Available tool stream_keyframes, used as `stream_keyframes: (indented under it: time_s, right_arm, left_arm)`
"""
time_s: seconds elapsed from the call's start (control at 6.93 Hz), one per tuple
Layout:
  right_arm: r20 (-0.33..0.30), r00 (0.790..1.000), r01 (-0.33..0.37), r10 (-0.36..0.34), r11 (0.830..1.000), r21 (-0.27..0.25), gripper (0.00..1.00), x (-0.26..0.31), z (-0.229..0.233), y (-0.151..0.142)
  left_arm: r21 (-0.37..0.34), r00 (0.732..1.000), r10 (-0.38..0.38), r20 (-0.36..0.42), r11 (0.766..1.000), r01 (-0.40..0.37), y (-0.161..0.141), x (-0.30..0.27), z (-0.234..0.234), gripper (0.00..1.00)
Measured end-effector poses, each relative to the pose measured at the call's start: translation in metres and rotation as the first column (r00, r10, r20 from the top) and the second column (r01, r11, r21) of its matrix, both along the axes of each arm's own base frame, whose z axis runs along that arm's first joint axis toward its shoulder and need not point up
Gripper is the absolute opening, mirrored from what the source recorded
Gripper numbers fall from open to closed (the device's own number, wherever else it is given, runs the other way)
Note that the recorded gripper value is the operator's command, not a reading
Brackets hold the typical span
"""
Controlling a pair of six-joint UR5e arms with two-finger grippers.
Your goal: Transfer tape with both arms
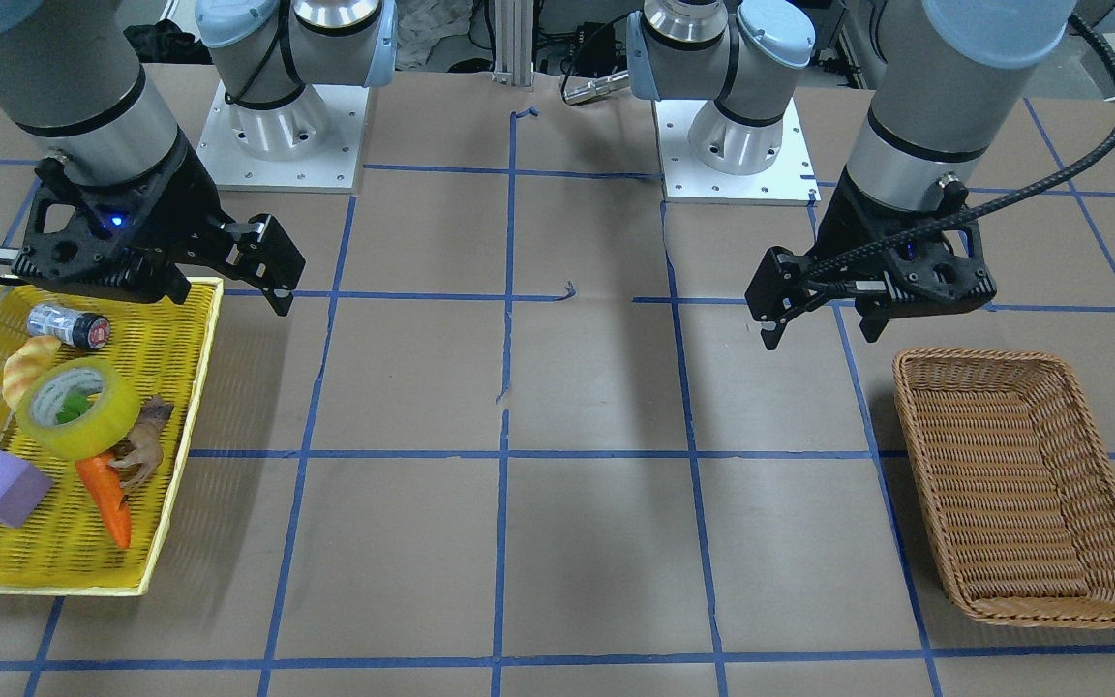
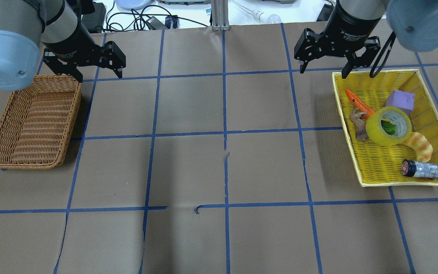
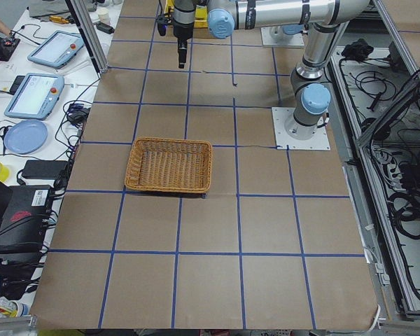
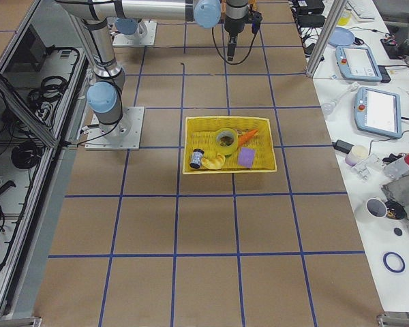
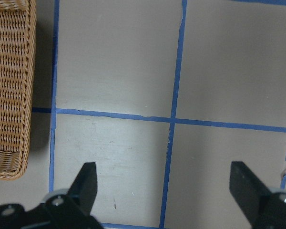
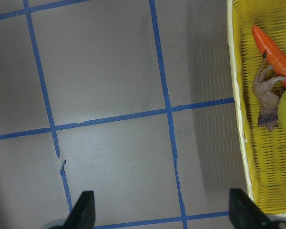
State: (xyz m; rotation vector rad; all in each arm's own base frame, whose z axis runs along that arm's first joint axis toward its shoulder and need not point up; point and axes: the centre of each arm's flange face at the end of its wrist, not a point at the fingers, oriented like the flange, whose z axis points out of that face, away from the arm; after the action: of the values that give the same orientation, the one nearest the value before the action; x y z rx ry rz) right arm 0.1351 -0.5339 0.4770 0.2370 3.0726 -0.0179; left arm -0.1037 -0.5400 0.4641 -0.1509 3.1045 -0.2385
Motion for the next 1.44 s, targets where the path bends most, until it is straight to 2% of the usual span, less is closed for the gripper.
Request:
stream_keyframes:
  time_s: [0.43,1.44]
  right_arm:
    - [-0.030,1.000,-0.003,0.003,1.000,0.006,1.00,-0.003,-0.001,0.002]
    - [-0.028,1.000,0.003,-0.003,1.000,0.016,1.00,-0.007,-0.008,-0.001]
  left_arm:
    - [-0.042,1.000,0.006,-0.004,0.999,-0.006,-0.001,0.000,0.007,1.00]
    - [-0.032,1.000,0.000,-0.012,1.000,-0.001,-0.005,-0.001,-0.008,1.00]
